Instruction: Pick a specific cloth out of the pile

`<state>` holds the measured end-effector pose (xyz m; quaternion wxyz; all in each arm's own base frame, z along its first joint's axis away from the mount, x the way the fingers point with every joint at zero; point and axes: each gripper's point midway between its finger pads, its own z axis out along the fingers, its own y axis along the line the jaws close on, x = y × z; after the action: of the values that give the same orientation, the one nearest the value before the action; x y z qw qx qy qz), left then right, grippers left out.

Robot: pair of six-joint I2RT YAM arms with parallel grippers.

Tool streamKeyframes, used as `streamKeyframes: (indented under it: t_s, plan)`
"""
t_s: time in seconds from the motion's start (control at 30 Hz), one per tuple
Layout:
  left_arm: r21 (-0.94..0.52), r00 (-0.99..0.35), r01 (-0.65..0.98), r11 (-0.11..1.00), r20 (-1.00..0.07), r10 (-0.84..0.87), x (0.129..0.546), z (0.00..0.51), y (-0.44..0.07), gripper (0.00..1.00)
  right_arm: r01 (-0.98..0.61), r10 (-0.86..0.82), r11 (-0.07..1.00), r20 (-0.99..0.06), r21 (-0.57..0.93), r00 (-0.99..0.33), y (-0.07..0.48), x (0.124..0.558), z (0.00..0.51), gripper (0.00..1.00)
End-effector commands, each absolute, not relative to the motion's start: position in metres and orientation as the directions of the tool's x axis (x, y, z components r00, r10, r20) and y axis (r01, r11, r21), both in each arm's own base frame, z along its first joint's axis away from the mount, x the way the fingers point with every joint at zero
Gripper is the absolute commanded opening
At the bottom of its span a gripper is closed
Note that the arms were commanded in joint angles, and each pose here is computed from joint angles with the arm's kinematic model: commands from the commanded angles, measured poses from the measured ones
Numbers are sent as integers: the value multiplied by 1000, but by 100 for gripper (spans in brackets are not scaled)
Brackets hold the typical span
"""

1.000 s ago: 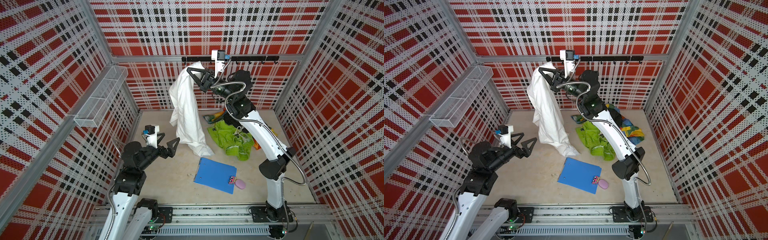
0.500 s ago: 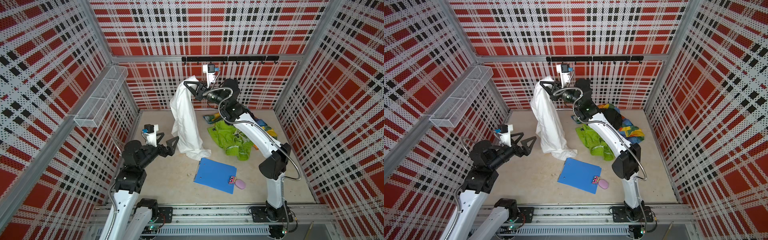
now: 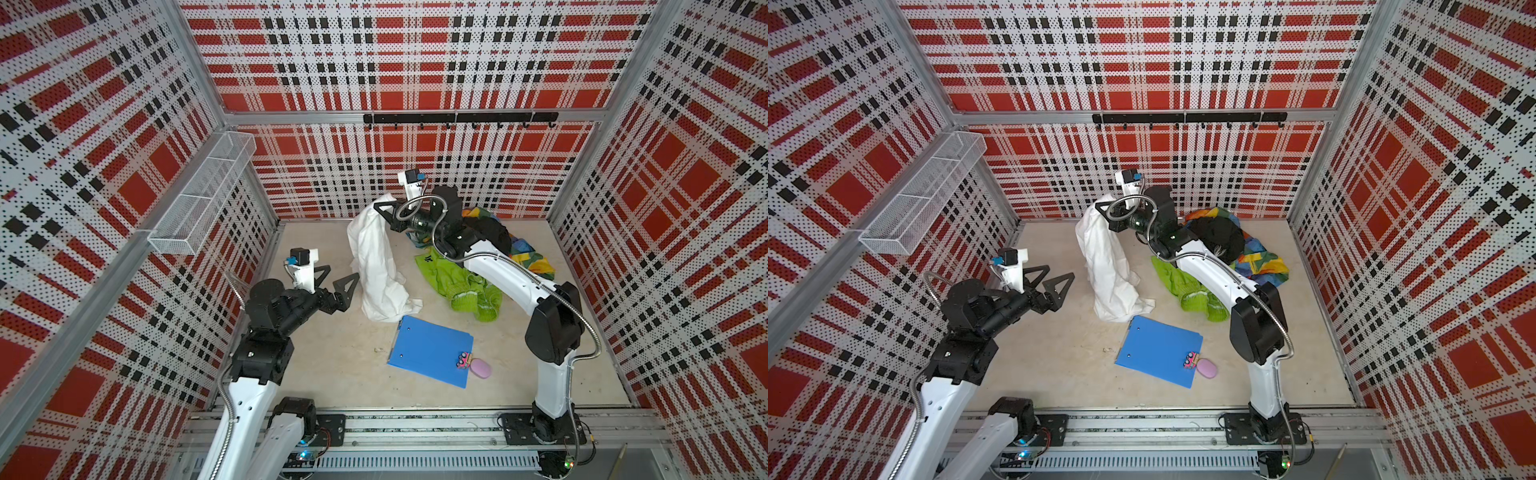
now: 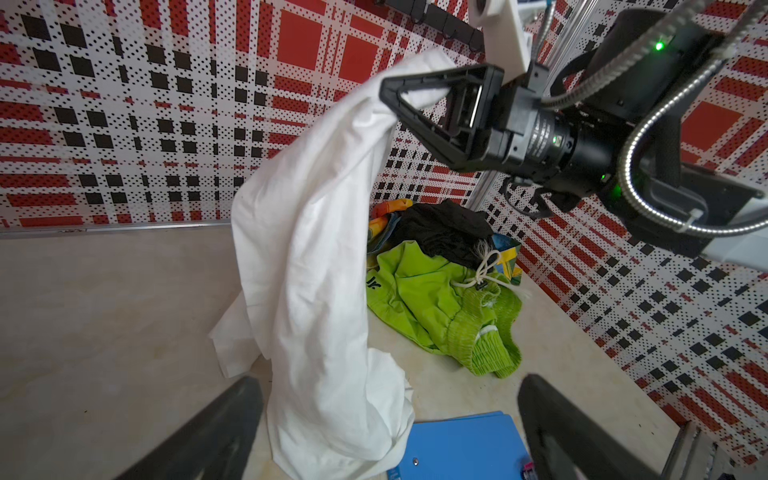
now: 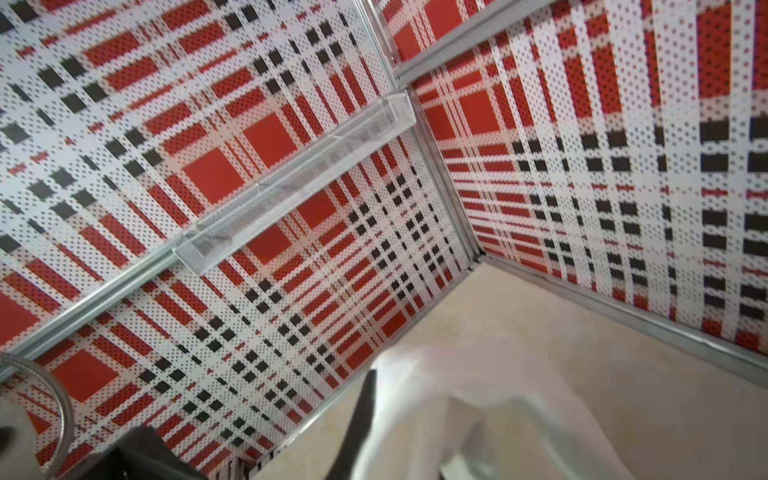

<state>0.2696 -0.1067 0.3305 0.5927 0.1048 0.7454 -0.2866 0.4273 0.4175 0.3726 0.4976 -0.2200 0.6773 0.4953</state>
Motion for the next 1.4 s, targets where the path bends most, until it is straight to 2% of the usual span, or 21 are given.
streamKeyframes:
  t_s: [0.0,0.13,0.3,0.4,0.8,0.97,1.0,1.17,1.37]
  plan:
    - [-298,-253,501,813,-948,-192,270,334,-105,99,-820,227,417,-919,391,-323,402,401,392,0]
    - [-307,-266,503,808,-944,-194,272,332,-106,99,-789,195,454,-910,415,-366,386,382,357,0]
    - [-307,-264,503,808,-945,-194,272,333,-106,99,-744,70,512,-884,430,-462,385,368,284,0]
    - [-308,-265,504,807,-944,-194,272,332,-107,99,-709,24,560,-864,429,-503,382,370,246,0]
    - [-326,-290,503,800,-936,-200,277,326,-109,99,-598,-92,632,-718,493,-690,411,390,106,0]
    - [-343,-310,498,796,-928,-206,281,323,-110,99,-559,-141,682,-666,471,-733,416,391,65,0]
    - [-344,-311,496,797,-928,-207,282,322,-109,99,-555,-139,686,-664,471,-735,416,392,64,2]
    - [-345,-311,480,806,-927,-211,284,321,-108,99,-574,-115,697,-724,429,-680,404,391,106,32]
    - [-351,-357,459,816,-914,-192,291,314,-114,99,-597,-108,708,-779,376,-618,374,377,159,49]
